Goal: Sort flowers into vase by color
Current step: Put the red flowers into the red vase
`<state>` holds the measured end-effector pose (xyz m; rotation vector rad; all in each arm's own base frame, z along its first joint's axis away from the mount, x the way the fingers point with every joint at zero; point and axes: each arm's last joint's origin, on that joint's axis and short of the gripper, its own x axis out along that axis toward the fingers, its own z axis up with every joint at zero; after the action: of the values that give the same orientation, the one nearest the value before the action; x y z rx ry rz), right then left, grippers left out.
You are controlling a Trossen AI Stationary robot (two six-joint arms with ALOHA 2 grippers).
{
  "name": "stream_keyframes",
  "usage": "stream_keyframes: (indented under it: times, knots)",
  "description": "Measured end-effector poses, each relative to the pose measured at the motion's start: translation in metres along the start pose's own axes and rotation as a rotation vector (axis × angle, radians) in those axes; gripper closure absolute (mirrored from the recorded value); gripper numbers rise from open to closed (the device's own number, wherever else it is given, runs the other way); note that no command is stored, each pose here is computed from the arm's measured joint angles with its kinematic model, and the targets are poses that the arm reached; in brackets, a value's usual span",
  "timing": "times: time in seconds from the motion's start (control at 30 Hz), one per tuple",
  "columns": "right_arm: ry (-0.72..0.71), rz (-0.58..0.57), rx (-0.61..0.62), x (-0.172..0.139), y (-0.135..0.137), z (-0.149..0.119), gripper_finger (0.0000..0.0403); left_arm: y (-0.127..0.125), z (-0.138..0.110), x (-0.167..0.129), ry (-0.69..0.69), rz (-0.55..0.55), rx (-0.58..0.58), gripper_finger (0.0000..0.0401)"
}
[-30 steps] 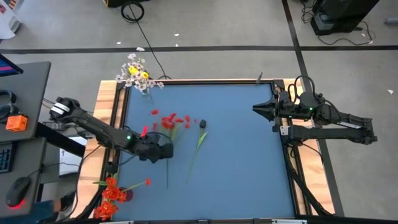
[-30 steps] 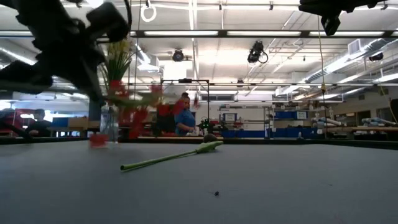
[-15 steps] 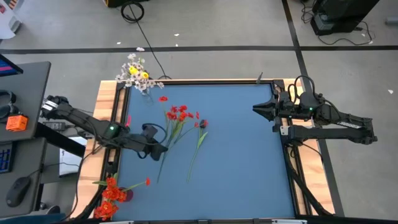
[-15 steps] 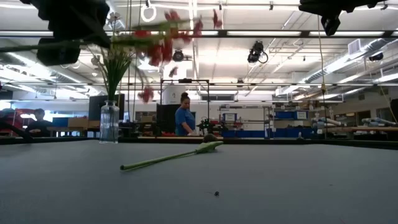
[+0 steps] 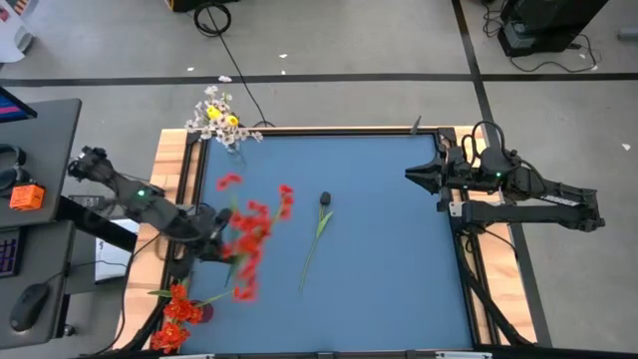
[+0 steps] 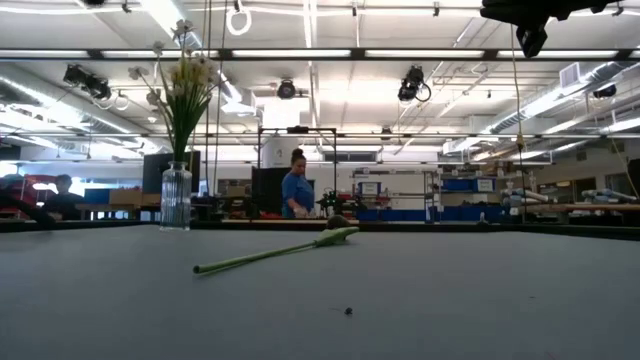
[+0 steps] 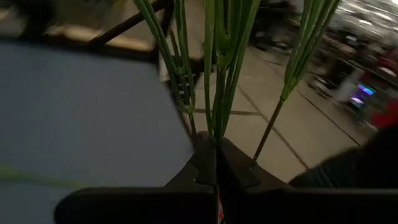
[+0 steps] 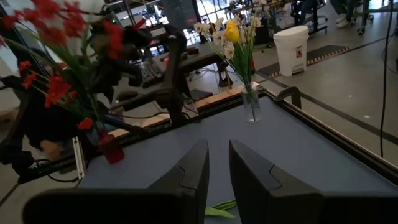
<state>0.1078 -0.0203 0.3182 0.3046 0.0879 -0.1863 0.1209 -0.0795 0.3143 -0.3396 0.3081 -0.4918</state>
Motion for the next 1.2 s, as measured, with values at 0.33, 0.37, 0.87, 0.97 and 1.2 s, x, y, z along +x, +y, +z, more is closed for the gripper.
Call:
stream_keyframes:
  times: [0.33, 0.37, 0.87, 0.97, 1.2]
  knots:
    - [0.000, 0.000, 0.000, 0.000, 0.000, 0.000, 0.0330, -0.018, -0.009, -0.040, -0.009, -0.194, 0.363, 0.0397]
    - [0.000, 0.000, 0.000, 0.000, 0.000, 0.000, 0.0330, -0.017, -0.010, -0.044, -0.002, -0.186, 0.369, 0.0397]
    - [0.000, 0.000, 0.000, 0.000, 0.000, 0.000, 0.0330, -0.017, -0.007, -0.068, -0.094, -0.379, 0.549, 0.0397]
    - [0.000, 0.000, 0.000, 0.000, 0.000, 0.000, 0.0330, -0.019, -0.004, -0.068, -0.132, -0.386, 0.566, 0.0397]
    - [0.000, 0.000, 0.000, 0.000, 0.000, 0.000, 0.0330, -0.021, 0.006, -0.072, -0.212, -0.336, 0.599, 0.0397]
